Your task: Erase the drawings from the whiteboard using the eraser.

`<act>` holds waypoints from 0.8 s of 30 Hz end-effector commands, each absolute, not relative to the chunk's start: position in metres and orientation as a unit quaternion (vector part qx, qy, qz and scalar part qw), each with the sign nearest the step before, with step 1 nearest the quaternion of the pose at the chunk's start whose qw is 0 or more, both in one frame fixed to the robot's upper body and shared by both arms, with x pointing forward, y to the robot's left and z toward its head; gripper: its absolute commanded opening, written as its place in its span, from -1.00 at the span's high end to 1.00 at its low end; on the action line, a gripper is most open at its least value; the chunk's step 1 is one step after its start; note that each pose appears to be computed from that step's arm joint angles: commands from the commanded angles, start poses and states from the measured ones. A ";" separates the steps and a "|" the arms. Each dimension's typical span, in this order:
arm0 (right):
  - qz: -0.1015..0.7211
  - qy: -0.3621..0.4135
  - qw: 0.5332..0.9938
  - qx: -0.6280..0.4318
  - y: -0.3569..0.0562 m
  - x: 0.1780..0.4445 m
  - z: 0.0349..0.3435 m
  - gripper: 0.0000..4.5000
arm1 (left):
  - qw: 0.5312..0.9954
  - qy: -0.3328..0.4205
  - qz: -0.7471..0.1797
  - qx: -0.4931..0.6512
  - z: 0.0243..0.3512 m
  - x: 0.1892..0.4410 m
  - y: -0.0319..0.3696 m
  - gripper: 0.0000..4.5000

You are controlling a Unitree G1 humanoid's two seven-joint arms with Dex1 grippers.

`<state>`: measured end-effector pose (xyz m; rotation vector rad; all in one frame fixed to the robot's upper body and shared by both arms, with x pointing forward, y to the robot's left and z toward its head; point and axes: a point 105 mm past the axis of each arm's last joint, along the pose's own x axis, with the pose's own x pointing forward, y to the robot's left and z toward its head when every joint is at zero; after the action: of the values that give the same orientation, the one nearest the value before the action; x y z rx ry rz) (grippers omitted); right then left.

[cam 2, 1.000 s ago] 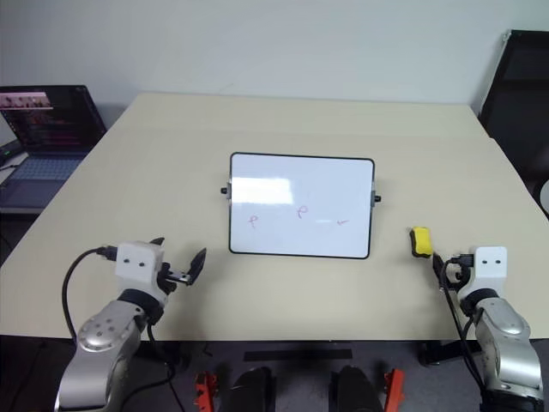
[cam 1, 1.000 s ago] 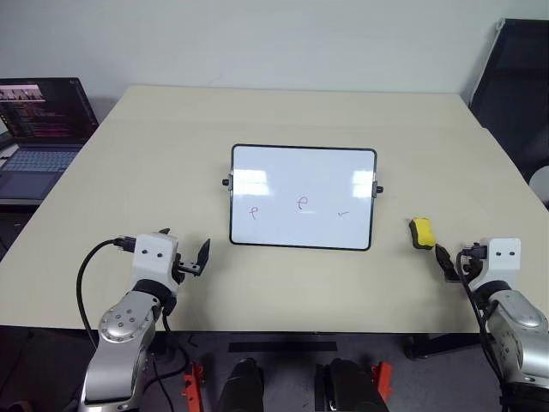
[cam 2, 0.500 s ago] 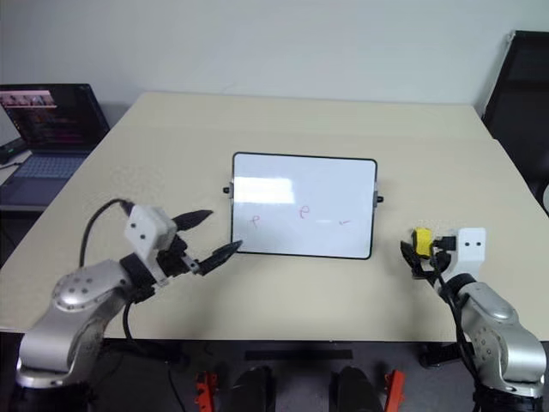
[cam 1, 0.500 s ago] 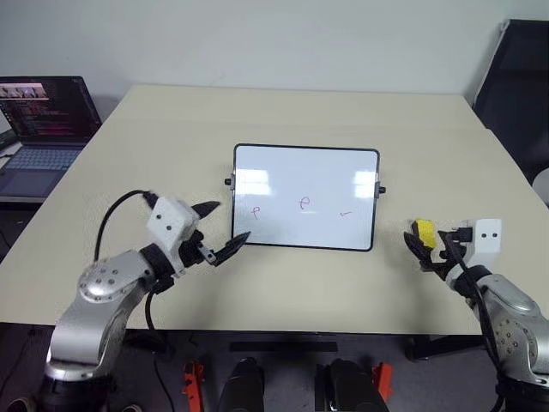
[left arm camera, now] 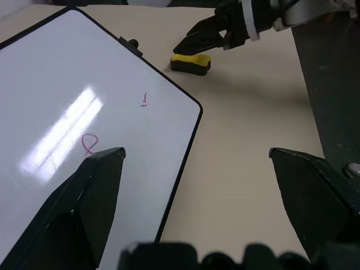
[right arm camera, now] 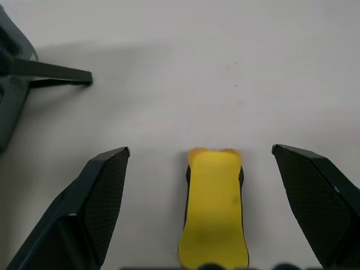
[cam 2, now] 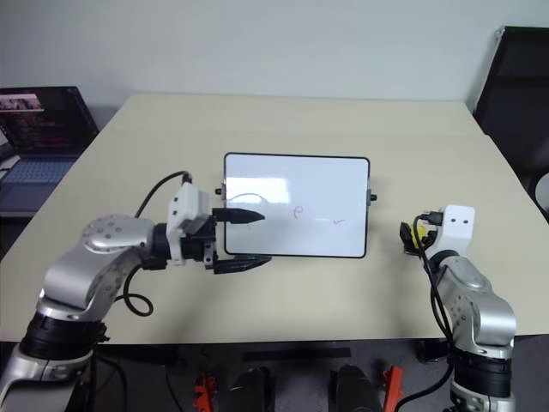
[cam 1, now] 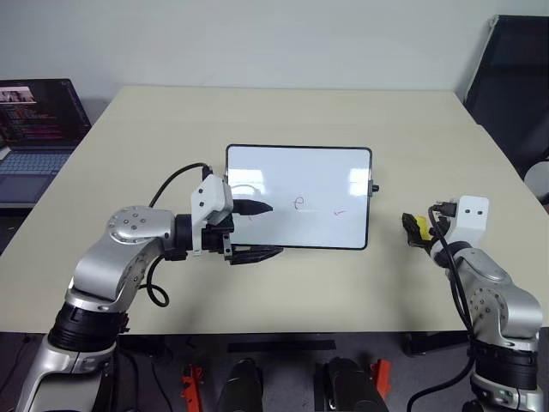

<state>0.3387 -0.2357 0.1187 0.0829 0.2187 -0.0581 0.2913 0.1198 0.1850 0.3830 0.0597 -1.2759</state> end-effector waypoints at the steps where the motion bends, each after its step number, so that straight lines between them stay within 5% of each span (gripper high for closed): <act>1: -0.040 0.088 0.995 0.029 -0.239 0.348 0.125 -0.98 | 0.780 0.011 -0.595 0.194 0.193 0.292 0.117 -1.00; 10: -0.051 0.100 0.993 0.026 -0.242 0.358 0.111 -0.98 | 0.783 0.014 -0.588 0.202 0.195 0.292 0.121 -1.00; 14: -0.057 0.104 0.993 0.029 -0.244 0.360 0.108 -0.57 | 0.785 0.016 -0.585 0.203 0.195 0.291 0.124 -1.00; 20: -0.052 0.105 0.993 0.034 -0.243 0.362 0.107 0.39 | 0.789 0.021 -0.579 0.204 0.191 0.292 0.128 -1.00; 24: -0.035 0.096 0.994 0.030 -0.237 0.361 0.113 0.45 | 0.801 0.033 -0.563 0.202 0.186 0.292 0.136 -1.00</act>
<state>0.3593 -0.2392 0.0941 0.0728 0.2621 -0.0869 0.2921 0.1294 0.1751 0.3954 0.1063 -1.2442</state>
